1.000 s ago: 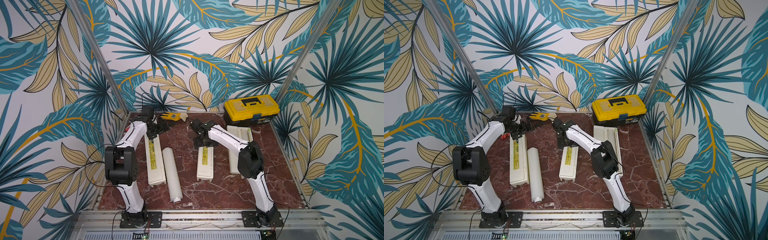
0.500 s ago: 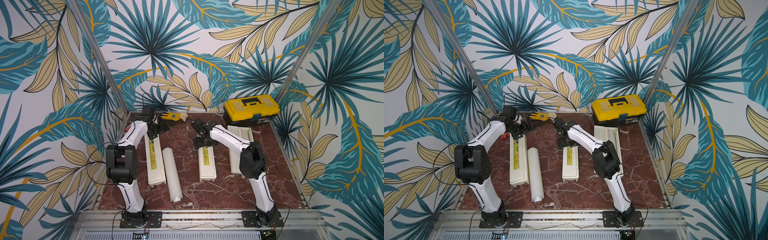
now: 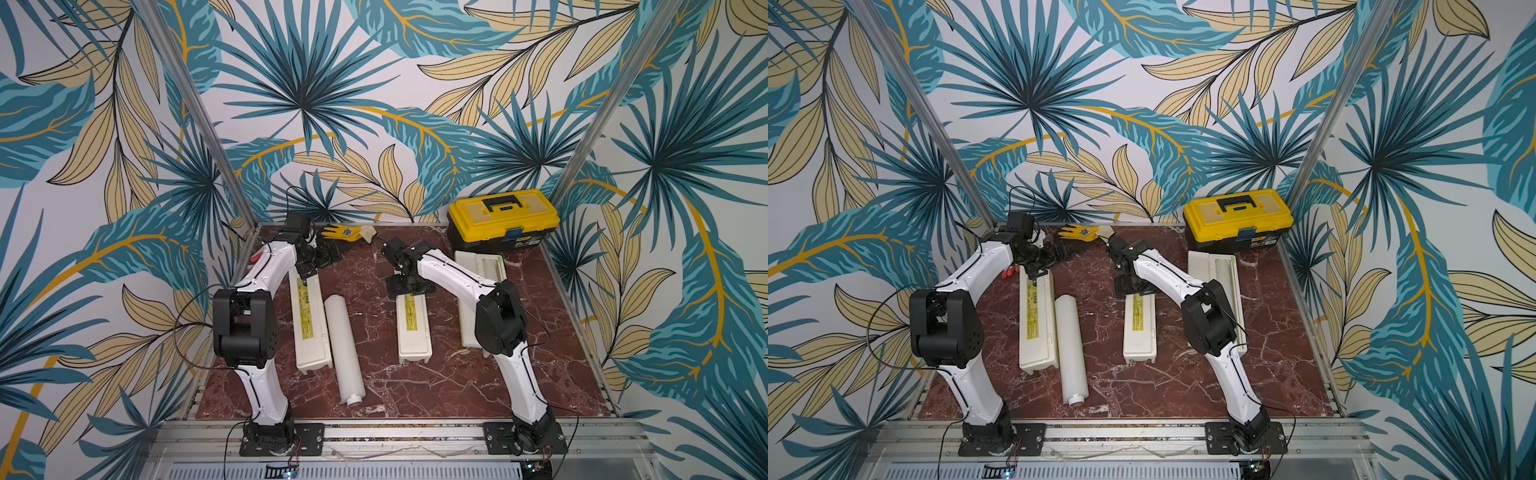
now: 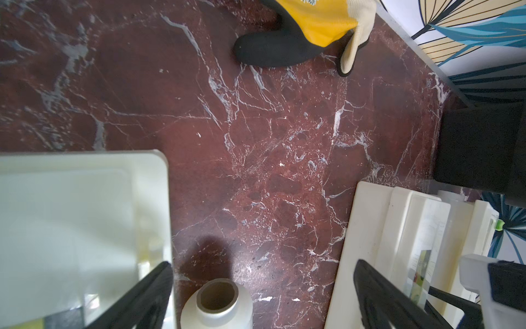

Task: Put plastic wrap rolls into dispensers
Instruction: Pick up the plastic wrap cutting box from the center of the board, then open the lid of the plastic wrap cutting box.

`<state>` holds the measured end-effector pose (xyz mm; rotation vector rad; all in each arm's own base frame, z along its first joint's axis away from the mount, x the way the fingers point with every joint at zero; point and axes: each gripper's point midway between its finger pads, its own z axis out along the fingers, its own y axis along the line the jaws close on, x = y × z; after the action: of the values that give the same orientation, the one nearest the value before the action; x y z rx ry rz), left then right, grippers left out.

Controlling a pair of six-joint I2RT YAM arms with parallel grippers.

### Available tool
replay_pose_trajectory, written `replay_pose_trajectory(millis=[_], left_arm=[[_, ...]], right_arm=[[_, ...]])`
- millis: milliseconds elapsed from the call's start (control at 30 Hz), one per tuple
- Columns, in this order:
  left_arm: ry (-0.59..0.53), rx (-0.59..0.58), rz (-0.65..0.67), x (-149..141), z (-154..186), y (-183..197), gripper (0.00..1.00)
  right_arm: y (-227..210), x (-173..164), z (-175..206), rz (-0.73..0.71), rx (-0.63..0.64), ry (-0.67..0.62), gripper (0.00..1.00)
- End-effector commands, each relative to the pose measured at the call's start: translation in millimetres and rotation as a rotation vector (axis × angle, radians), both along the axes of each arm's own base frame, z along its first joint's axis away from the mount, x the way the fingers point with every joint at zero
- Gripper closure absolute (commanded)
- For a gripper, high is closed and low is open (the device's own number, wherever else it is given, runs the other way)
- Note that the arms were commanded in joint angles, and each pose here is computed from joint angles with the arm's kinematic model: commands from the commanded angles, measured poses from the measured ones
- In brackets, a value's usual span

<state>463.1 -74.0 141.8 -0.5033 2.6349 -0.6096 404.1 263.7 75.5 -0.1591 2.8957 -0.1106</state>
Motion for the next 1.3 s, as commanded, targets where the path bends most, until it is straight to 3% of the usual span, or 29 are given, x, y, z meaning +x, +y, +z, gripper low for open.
replay_pose_trajectory(millis=[0,267,567,833,1100,1267], left_arm=[[-0.051,-0.011,-0.011,10,15,-5,0.00],[-0.110,-0.086,-0.059,13,24,-20,0.00],[-0.292,-0.409,-0.255,17,45,-73,0.00],[-0.465,-0.558,-0.522,6,78,-135,0.00],[-0.572,-0.636,-0.627,5,96,-158,0.00],[-0.600,-0.700,-0.706,-3,106,-179,0.00]], right_arm=[[-4,-12,-24,-0.037,-0.015,0.078,0.04],[4,6,21,0.013,0.142,-0.068,0.24],[-6,23,69,0.109,0.462,-0.199,0.39],[-5,21,109,0.291,0.709,-0.258,0.42],[-5,25,160,0.383,0.988,-0.335,0.44],[6,12,174,0.464,1.094,-0.300,0.43]])
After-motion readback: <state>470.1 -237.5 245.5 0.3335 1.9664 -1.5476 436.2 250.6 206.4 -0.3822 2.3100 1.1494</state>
